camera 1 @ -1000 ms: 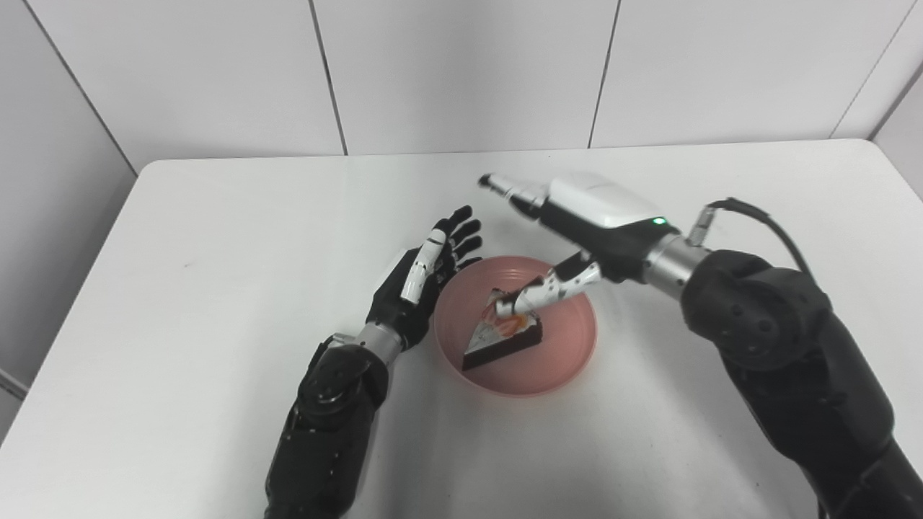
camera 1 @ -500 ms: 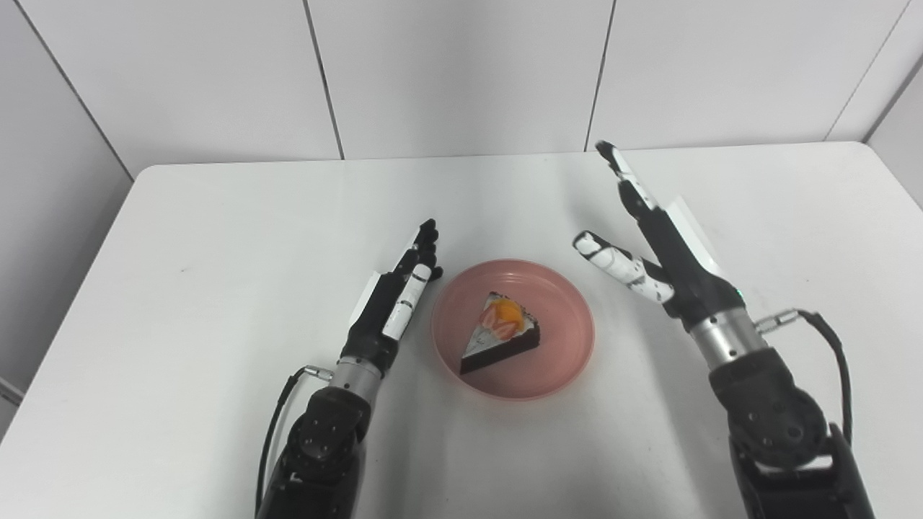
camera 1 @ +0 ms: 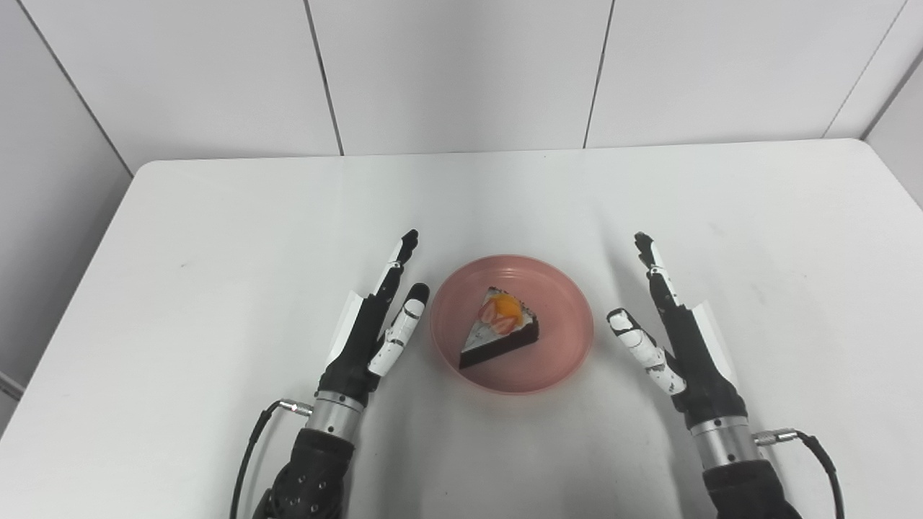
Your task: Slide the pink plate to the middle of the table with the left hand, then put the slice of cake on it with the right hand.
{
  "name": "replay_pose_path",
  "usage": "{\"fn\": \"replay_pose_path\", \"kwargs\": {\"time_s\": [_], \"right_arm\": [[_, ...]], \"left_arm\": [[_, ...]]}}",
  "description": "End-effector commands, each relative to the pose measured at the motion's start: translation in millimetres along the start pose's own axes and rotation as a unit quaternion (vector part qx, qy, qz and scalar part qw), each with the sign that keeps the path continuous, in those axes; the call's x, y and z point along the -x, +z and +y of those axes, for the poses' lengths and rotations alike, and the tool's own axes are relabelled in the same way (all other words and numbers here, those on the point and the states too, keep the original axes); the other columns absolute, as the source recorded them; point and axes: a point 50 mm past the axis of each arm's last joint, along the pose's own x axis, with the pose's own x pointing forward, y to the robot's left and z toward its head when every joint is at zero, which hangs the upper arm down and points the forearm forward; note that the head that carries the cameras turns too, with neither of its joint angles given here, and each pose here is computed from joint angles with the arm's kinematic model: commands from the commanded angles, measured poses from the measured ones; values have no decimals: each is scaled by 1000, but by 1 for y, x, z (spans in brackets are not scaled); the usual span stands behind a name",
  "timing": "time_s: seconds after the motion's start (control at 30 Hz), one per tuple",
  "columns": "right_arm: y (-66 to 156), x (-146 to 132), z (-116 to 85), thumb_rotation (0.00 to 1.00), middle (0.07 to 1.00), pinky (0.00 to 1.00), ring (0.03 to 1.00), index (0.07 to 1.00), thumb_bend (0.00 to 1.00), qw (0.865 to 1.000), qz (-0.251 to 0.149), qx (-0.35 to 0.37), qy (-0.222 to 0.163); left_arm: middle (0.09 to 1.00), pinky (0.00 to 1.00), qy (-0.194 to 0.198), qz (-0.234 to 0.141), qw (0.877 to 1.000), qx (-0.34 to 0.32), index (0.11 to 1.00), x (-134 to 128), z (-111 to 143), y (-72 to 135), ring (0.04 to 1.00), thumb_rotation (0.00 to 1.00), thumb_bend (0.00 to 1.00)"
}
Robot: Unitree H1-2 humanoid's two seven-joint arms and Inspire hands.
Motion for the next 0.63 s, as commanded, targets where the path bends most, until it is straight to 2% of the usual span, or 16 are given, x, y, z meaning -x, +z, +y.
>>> {"fn": "replay_pose_path", "kwargs": {"time_s": [0.0, 0.13, 0.37, 0.6], "right_arm": [[8, -5, -3, 1000, 1000, 998, 1000, 1000, 373, 999, -24, -22, -12], [2, -4, -1, 1000, 1000, 991, 1000, 1000, 292, 999, -5, -34, -5], [-2, -8, -2, 1000, 1000, 976, 1000, 1000, 329, 999, 9, -32, 4], [-4, -11, -6, 1000, 978, 936, 972, 979, 338, 1000, 11, 9, 12]], "left_arm": [[1000, 1000, 6, 0, 1000, -8, 1000, 13, 2, -3, 1000, 1000, 441], [1000, 1000, 5, 12, 1000, -6, 1000, 14, 3, -6, 1000, 1000, 437], [998, 968, -17, 29, 999, -1, 987, 11, 9, -17, 992, 1000, 456], [986, 958, -26, 30, 999, 10, 979, 6, 9, -19, 980, 1000, 462]]}}
